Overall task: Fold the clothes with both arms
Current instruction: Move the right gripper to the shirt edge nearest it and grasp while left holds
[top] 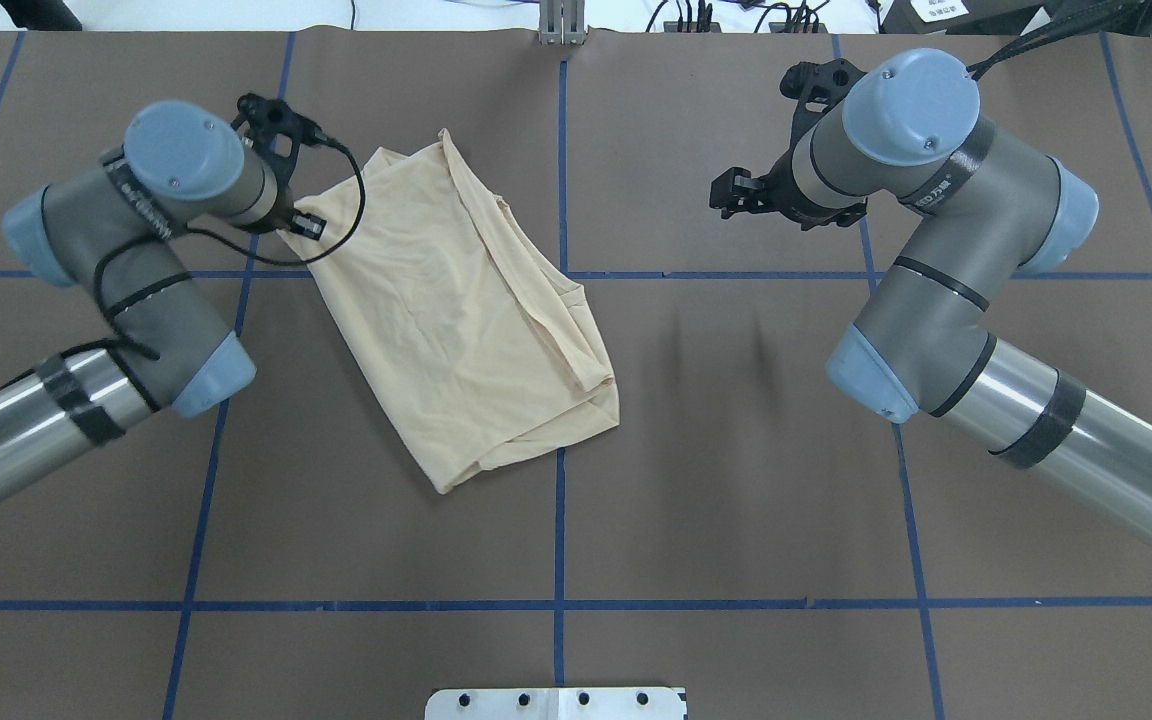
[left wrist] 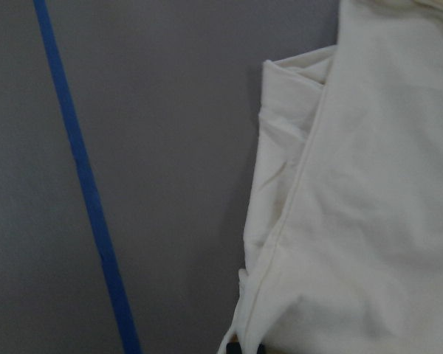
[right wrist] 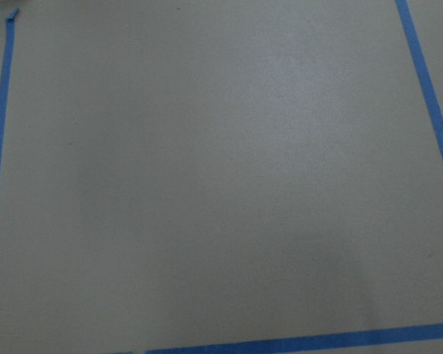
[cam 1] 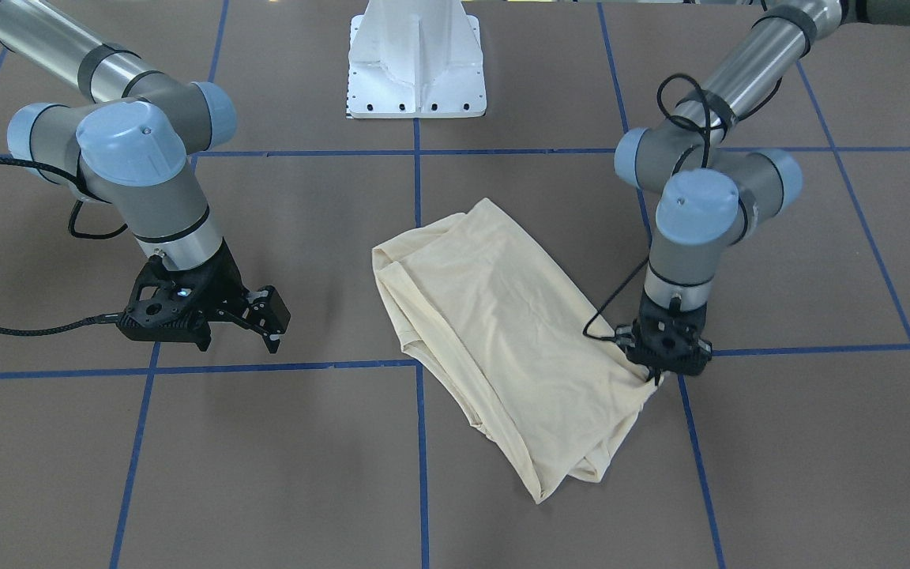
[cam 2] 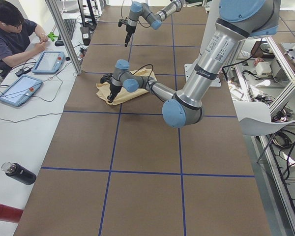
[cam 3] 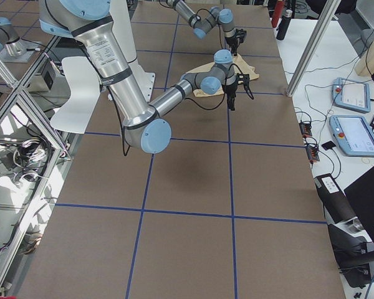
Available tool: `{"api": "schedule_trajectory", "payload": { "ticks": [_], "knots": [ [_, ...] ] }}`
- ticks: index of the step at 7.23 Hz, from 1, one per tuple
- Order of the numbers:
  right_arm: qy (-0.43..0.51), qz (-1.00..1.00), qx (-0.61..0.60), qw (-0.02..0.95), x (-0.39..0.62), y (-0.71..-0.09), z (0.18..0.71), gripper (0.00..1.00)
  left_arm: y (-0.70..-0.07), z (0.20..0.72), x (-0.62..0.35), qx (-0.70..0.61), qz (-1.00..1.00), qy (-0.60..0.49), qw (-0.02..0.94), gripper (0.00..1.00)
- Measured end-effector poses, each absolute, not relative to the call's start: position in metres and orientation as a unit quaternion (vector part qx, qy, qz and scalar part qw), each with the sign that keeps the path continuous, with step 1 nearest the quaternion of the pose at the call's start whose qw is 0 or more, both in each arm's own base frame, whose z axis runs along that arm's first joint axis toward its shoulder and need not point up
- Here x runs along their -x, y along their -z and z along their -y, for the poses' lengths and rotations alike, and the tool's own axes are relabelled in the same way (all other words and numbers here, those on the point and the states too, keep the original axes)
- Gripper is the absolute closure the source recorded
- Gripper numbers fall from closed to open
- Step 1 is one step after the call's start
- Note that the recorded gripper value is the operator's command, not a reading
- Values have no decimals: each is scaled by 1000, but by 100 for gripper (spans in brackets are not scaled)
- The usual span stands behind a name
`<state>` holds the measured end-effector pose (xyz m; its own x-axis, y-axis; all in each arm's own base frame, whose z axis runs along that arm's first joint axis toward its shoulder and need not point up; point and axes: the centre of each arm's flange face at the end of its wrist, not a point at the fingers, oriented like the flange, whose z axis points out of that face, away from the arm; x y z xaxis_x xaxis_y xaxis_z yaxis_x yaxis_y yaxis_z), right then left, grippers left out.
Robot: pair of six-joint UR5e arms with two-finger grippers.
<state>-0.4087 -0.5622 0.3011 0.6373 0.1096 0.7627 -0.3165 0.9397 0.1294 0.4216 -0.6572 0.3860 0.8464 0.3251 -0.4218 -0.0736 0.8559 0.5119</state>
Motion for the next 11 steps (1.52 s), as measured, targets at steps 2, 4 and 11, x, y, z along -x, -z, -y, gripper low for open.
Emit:
{"api": "schedule_trajectory", "payload": {
  "ticks": [2,4,11],
  "knots": [
    [-119,410,-127,896,410,-300,562,1,-373,721,-419,-273,-217,-99,932,1],
    [-121,411,-125,895,415,-294,562,1,-369,735,-404,-308,-226,-106,918,0],
    [-197,407,-96,887,616,-164,559,38,-383,671,-351,-300,-333,-151,881,0]
  ]
}}
